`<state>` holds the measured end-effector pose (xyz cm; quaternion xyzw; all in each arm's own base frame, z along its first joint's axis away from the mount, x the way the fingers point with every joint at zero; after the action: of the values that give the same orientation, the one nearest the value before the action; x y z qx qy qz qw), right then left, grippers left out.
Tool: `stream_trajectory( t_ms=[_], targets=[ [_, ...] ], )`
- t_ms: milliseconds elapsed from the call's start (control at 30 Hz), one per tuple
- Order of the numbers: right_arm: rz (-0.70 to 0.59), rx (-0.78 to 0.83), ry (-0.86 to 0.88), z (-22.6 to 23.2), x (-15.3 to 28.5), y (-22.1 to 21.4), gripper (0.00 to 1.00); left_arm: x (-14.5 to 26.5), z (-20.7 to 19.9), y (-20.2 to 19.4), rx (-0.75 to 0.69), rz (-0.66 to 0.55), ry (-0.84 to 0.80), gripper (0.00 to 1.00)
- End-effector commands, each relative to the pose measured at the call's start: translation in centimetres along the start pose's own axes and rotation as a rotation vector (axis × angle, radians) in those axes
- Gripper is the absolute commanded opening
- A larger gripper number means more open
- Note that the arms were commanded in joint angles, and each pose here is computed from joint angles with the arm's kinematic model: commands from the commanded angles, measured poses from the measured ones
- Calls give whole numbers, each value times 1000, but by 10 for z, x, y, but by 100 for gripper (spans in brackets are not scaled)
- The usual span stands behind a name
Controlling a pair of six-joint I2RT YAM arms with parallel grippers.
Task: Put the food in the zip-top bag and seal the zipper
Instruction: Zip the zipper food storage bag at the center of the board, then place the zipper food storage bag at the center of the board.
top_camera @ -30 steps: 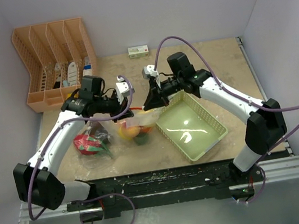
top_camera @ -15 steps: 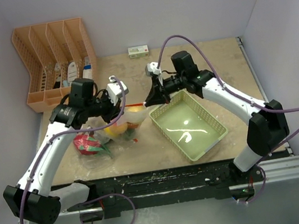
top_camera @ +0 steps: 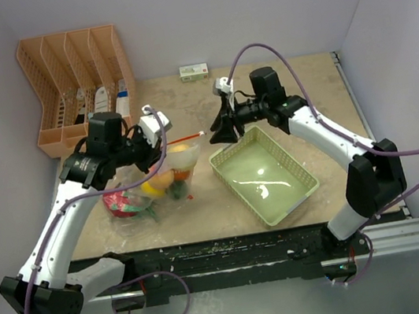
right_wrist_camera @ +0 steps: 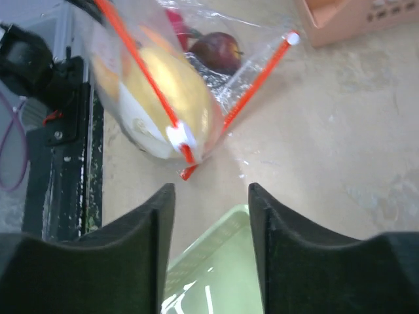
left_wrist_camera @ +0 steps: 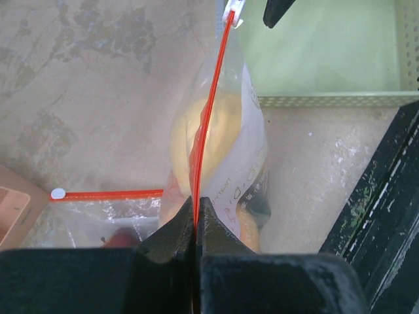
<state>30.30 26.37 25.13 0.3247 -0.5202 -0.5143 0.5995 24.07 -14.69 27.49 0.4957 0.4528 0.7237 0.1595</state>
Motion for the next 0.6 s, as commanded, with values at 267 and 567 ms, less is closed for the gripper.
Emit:
stream_trajectory(
  t_ms=[267,567],
  targets=[
    [-157,-206,-441,-43,31,45,67,14,42,87,52,-379,221,34],
    [-203,-317,-644,-58,47,41,67,-25,40,66,225,-395,153,99]
  ],
)
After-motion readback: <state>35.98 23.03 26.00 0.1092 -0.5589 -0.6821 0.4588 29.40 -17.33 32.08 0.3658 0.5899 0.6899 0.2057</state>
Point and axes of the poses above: each gripper's point midway between its finger pads, its own x axis back along the fingers, its own z axis along the line the jaws close on, y = z × x, the point moved 4 cm from there along x, back along the fingers, and after that the axes turned 4 degrees about -x, right-handed, at the moved point
